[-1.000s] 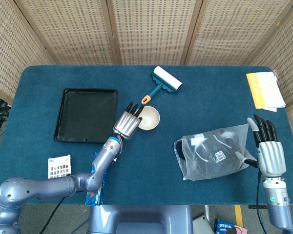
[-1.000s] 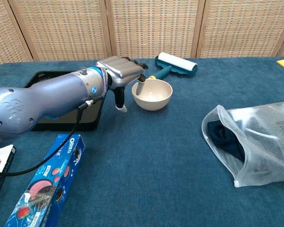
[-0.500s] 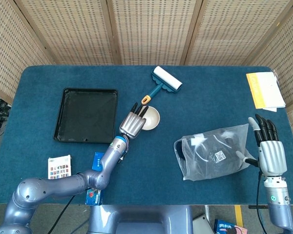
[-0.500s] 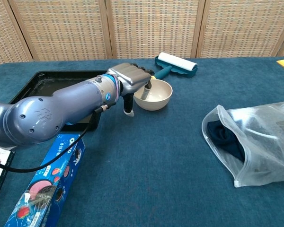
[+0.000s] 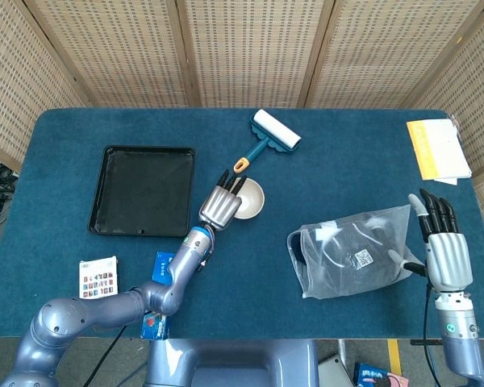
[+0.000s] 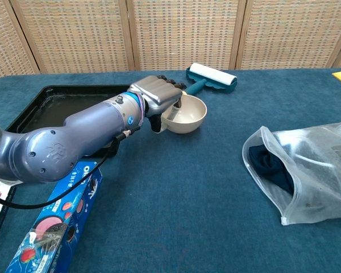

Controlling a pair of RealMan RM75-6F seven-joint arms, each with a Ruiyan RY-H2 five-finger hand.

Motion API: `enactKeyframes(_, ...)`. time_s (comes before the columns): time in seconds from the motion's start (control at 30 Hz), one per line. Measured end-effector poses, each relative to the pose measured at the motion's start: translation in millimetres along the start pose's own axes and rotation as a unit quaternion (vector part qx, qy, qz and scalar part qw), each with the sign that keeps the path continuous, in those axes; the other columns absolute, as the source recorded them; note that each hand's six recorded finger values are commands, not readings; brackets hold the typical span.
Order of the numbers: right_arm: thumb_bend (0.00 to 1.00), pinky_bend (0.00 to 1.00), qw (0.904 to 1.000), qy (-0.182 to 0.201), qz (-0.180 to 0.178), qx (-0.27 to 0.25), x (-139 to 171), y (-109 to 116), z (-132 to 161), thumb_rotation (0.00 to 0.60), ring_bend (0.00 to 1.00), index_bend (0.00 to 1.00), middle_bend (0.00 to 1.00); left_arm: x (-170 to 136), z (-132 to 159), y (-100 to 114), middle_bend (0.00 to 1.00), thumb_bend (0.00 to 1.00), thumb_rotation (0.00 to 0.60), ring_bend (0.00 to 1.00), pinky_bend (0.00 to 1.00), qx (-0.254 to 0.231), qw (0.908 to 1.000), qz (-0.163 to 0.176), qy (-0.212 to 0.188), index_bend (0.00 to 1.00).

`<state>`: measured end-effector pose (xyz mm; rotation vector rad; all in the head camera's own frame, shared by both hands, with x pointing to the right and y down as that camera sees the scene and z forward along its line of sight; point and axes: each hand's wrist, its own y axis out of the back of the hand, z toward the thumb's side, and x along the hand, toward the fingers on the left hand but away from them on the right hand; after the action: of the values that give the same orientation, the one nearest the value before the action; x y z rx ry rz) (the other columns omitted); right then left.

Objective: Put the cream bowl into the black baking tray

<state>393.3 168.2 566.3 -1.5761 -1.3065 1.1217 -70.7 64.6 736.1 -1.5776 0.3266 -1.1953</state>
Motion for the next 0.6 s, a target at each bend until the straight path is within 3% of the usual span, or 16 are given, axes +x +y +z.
enactKeyframes(0.4, 0.2, 0.04, 1.0, 0.006, -0.006, -0.003, 1.6, 5.2, 3.4, 0.6, 0.0, 0.07, 0.0, -21.1, -48.1, 21.3, 0.0, 0.46, 0.6, 0.0, 0.0, -0.006, 0.9985, 0.046, 0.03, 0.64)
enactKeyframes(0.6, 0.2, 0.04, 0.9999, 0.013, -0.007, -0.005, 3.4, 7.4, 8.3, 0.6, 0.0, 0.07, 0.0, -48.3, -95.2, 12.7, 0.0, 0.46, 0.6, 0.0, 0.0, 0.001, 0.9971, 0.044, 0.062, 0.64)
